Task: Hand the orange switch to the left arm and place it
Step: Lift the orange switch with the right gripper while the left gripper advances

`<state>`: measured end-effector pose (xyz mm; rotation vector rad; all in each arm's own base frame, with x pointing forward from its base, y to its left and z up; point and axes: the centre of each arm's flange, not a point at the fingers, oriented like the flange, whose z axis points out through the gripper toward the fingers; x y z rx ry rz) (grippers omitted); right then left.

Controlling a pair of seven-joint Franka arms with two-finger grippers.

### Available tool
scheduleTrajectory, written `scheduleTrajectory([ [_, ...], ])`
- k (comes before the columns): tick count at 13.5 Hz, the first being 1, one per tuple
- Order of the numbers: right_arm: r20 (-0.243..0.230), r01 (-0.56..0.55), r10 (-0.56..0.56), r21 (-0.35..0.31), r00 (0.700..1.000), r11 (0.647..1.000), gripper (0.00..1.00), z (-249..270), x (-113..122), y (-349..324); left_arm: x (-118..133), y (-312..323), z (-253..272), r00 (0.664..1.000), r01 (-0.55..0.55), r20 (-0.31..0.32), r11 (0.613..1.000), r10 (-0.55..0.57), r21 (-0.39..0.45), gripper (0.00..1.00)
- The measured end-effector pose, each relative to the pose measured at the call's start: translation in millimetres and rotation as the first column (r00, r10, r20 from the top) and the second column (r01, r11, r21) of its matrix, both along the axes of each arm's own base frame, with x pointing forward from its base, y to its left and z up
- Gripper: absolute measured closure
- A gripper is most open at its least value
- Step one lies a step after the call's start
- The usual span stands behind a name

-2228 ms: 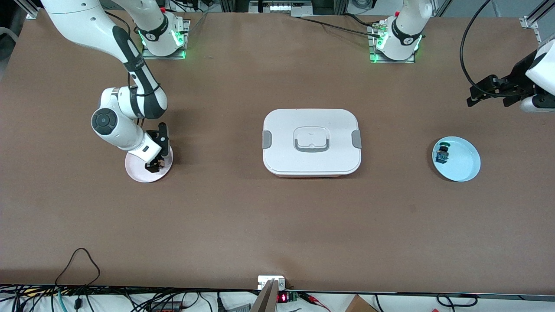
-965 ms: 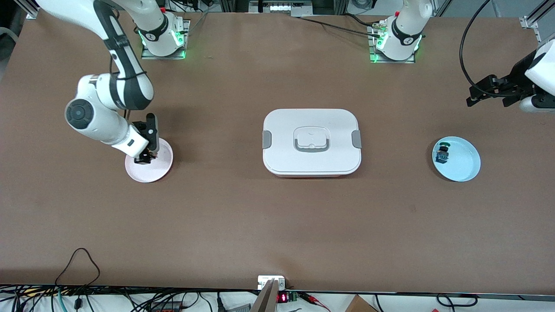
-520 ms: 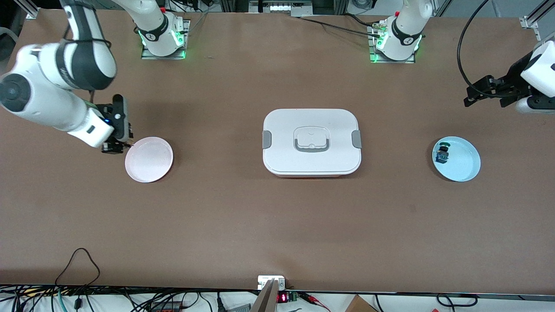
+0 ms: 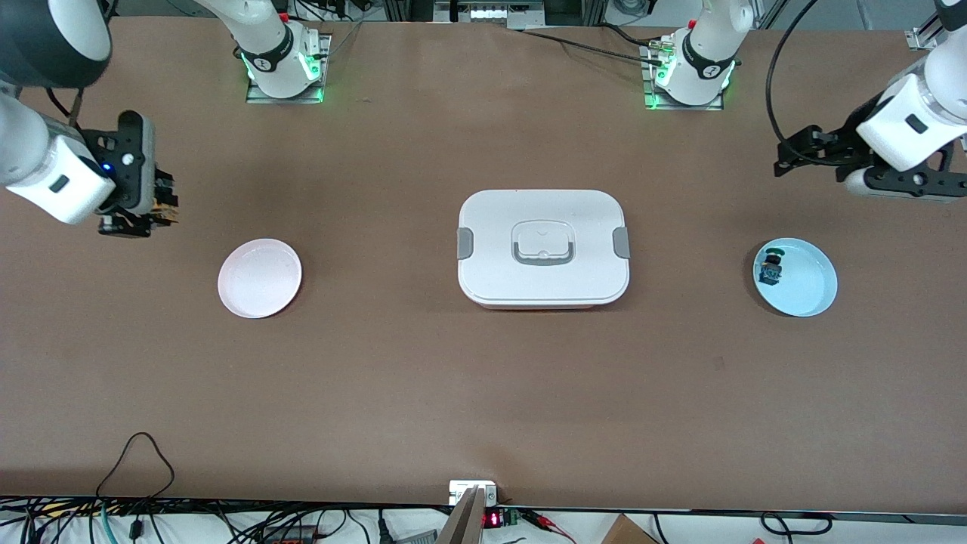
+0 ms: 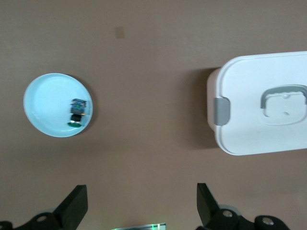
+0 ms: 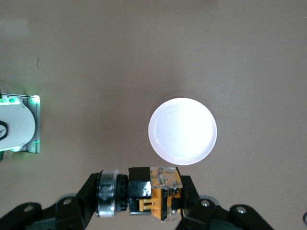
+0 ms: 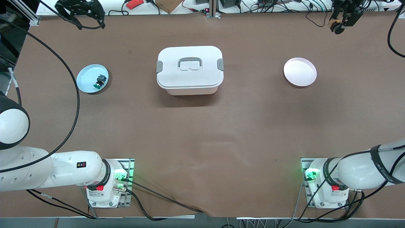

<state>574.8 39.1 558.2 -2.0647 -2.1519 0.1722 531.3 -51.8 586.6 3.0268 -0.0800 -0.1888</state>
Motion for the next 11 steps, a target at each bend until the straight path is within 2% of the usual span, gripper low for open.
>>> scheduleTrajectory([
  [2,-0.007,0.005,-0.005,-0.002,1.000,1.000,0.28,3,-1,1,5,-10,-10,1.000,0.004,-0.030,0.998,-0.006,-0.055,0.00],
  [5,-0.039,0.019,-0.018,0.011,0.999,1.000,0.28,-9,2,6,10,-16,-30,0.994,-0.003,-0.112,0.992,-0.011,-0.126,0.00],
  [6,-0.062,0.024,-0.021,0.050,0.998,0.998,0.28,-13,2,11,12,-17,-33,0.992,-0.003,-0.122,0.991,-0.013,-0.132,0.00],
  [8,-0.106,0.043,-0.024,0.178,0.994,0.983,0.28,-22,2,26,16,-17,-30,0.993,-0.002,-0.120,0.991,-0.015,-0.136,0.00],
  [10,-0.131,0.066,-0.025,0.324,0.991,0.944,0.28,-26,6,43,17,-16,-24,0.994,0.000,-0.108,0.990,-0.015,-0.138,0.00],
  [11,-0.145,0.085,-0.029,0.398,0.989,0.913,0.28,-27,8,50,18,-18,-24,0.994,-0.001,-0.109,0.988,-0.017,-0.157,0.00],
])
